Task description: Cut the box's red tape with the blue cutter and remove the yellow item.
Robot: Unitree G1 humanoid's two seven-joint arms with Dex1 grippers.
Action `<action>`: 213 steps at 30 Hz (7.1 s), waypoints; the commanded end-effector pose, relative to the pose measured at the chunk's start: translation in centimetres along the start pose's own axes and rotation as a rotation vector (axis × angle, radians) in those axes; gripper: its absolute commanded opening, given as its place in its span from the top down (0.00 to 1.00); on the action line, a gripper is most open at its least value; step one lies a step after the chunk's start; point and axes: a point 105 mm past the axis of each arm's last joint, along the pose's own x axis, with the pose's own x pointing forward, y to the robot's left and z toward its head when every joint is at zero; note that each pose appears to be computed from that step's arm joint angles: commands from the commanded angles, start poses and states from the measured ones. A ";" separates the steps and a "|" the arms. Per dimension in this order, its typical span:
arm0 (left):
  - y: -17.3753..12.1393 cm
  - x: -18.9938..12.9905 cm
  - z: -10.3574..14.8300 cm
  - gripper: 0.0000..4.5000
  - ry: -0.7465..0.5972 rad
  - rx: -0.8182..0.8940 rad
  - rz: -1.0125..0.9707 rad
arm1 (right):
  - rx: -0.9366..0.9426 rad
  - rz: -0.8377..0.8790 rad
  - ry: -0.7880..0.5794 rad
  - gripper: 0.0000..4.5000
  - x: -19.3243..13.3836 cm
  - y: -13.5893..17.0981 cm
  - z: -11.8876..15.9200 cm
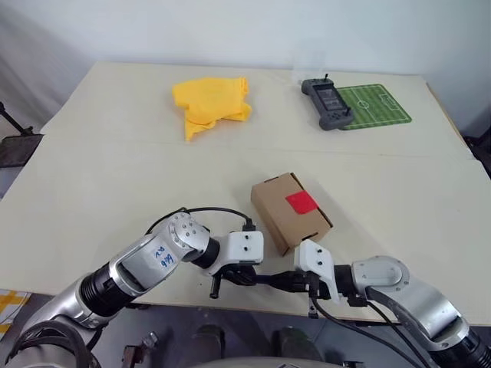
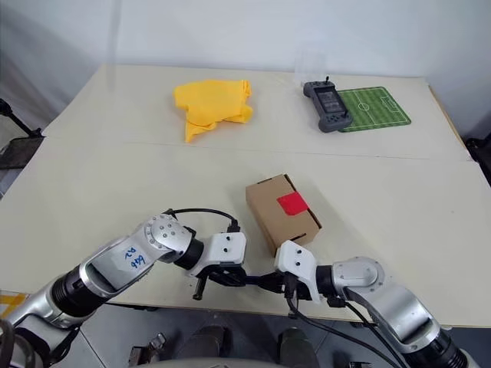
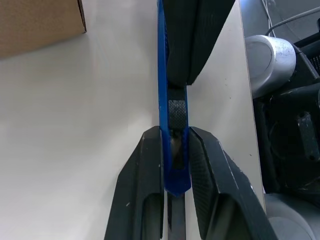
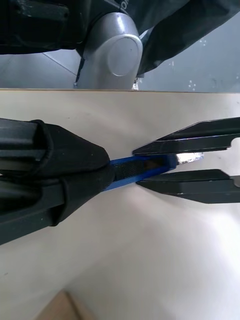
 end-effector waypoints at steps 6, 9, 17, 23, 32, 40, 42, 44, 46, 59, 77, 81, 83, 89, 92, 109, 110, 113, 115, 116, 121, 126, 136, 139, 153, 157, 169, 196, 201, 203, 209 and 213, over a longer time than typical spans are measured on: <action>-0.4 -0.6 -0.2 0.91 -0.095 0.110 0.024 | 0.125 0.048 -0.099 1.00 -2.5 2.1 1.6; -0.7 -2.3 0.5 0.91 -0.164 0.248 0.046 | 0.264 0.076 -0.138 0.86 -6.2 3.8 2.9; -0.2 -5.2 3.1 0.91 -0.235 0.506 0.147 | 0.487 -0.086 -0.068 0.24 -14.3 2.5 8.7; 0.1 -5.3 5.7 0.91 -0.281 0.584 0.146 | 0.557 -0.100 0.017 0.01 -13.9 1.3 10.3; 0.7 -4.6 7.4 0.91 -0.297 0.627 0.153 | 0.604 -0.111 0.060 0.01 -11.1 0.1 8.6; 1.1 -4.1 7.9 0.91 -0.304 0.618 0.161 | 0.667 -0.084 0.066 0.01 -9.2 -1.6 8.0; 1.1 -4.1 7.9 0.91 -0.302 0.620 0.160 | 0.677 -0.071 0.071 0.01 -9.0 -1.7 8.0; 1.1 -4.1 7.9 0.91 -0.299 0.622 0.161 | 0.690 -0.068 0.097 0.01 -8.9 -1.6 7.6; 1.1 -4.1 7.9 0.91 -0.297 0.623 0.162 | 0.701 -0.068 0.111 0.01 -8.8 -1.6 7.3; 1.4 -4.0 8.3 0.91 -0.305 0.622 0.171 | 0.722 -0.057 0.047 0.51 -7.7 -2.3 7.5; 1.6 -4.0 8.5 0.91 -0.318 0.598 0.185 | 0.733 -0.039 0.014 0.99 -7.6 -2.2 7.7; 1.7 -4.0 8.5 0.91 -0.325 0.586 0.186 | 0.730 -0.026 0.004 0.99 -7.8 -2.2 7.9; 1.6 -4.2 8.7 0.75 -0.357 0.565 0.184 | 0.719 -0.015 0.000 0.99 -8.2 -2.0 8.2; 1.0 -6.8 8.7 0.37 -0.481 0.454 0.155 | 0.668 0.017 -0.010 0.99 -10.1 -1.1 9.4; 0.8 -10.3 7.0 0.16 -0.559 0.348 0.115 | 0.626 0.018 -0.051 0.99 -12.0 -0.7 10.7; 8.6 -10.1 5.7 0.92 -0.604 0.155 0.220 | 0.518 -0.578 0.090 0.99 -18.8 -2.6 10.5; 8.8 -9.9 6.2 0.99 -0.610 0.164 0.219 | 0.508 -0.582 0.100 0.99 -18.7 -2.8 10.7; 9.6 -9.1 7.2 1.00 -0.613 0.180 0.228 | 0.473 -0.574 0.101 0.99 -18.1 -3.2 11.6; 10.3 -8.4 7.6 1.00 -0.605 0.180 0.252 | 0.462 -0.585 0.108 0.99 -17.8 -3.7 11.8; 10.6 -8.1 7.7 1.00 -0.597 0.179 0.263 | 0.455 -0.590 0.105 0.99 -17.7 -3.9 12.0; 10.9 -7.2 7.8 1.00 -0.582 0.154 0.270 | 0.439 -0.582 0.144 0.99 -17.1 -4.2 12.1; 10.7 -5.7 6.6 1.00 -0.510 0.130 0.267 | 0.406 -0.551 0.226 0.99 -16.2 -5.2 12.9; 10.5 -4.8 7.0 1.00 -0.478 0.116 0.264 | 0.428 -0.485 0.271 0.99 -14.4 -6.9 14.7; 10.3 -4.5 7.0 1.00 -0.477 0.101 0.258 | 0.418 -0.510 0.233 0.99 -14.3 -7.6 15.3; 10.0 -4.1 7.4 1.00 -0.489 0.079 0.245 | 0.435 -0.565 0.207 0.99 -13.7 -8.8 14.5; 10.0 -3.9 7.3 1.00 -0.482 0.057 0.241 | 0.444 -0.568 0.208 0.99 -13.4 -8.9 14.1; 10.0 -2.9 5.8 1.00 -0.370 -0.050 0.253 | 0.451 -0.581 0.203 0.99 -12.7 -9.2 13.1; 10.1 -3.3 5.4 1.00 -0.389 -0.158 0.292 | 0.441 -0.566 0.168 0.99 -10.9 -9.0 12.1; 10.1 -3.4 5.4 1.00 -0.388 -0.159 0.292 | 0.443 -0.573 0.163 0.99 -10.9 -9.1 12.0; 10.0 -3.3 5.5 1.00 -0.388 -0.158 0.289 | 0.436 -0.585 0.152 0.99 -11.1 -9.4 12.4; 9.9 -3.3 5.5 1.00 -0.385 -0.157 0.283 | 0.392 -0.592 0.102 0.99 -11.5 -9.5 14.3; 9.9 -3.2 5.6 1.00 -0.384 -0.156 0.281 | 0.385 -0.574 0.098 0.99 -11.1 -9.2 14.3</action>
